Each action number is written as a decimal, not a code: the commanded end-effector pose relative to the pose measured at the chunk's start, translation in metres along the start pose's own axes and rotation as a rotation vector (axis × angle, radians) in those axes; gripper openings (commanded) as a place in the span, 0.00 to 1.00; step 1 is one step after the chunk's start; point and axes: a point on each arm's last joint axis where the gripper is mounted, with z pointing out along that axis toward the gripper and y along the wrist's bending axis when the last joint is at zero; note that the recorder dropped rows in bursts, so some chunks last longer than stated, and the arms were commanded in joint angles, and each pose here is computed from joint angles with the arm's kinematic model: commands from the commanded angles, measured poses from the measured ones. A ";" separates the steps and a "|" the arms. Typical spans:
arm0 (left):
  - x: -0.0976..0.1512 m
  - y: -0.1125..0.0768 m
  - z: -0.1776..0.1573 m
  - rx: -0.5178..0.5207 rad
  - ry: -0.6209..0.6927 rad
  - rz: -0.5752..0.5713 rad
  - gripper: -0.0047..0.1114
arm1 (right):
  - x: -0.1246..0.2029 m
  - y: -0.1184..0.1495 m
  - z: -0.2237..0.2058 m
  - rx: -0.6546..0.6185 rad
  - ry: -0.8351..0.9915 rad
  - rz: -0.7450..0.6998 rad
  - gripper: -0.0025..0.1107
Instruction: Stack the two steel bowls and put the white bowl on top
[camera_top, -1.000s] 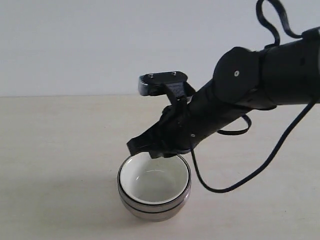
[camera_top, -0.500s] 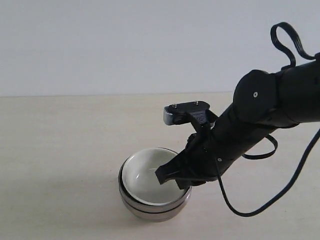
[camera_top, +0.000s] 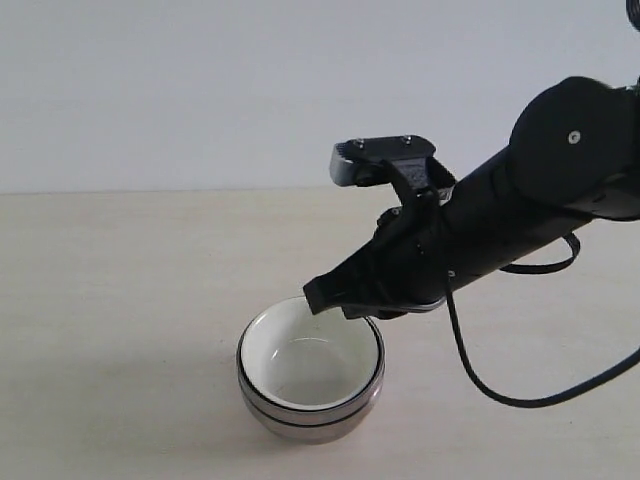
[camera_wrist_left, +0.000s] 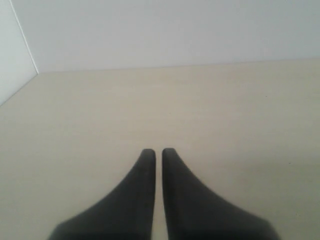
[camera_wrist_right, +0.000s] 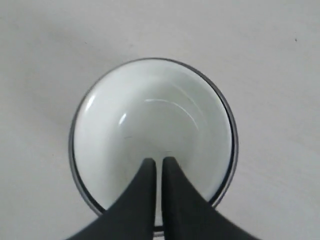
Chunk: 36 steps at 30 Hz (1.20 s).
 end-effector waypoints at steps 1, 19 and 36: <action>0.001 0.000 0.000 -0.002 0.001 -0.014 0.07 | -0.005 0.024 0.000 -0.029 -0.100 -0.044 0.02; 0.001 0.000 0.000 -0.002 0.001 -0.014 0.07 | -0.005 0.055 0.104 0.006 -0.172 -0.063 0.02; 0.001 0.000 0.000 -0.002 0.001 -0.014 0.07 | -0.009 0.058 0.099 -0.003 -0.175 -0.090 0.02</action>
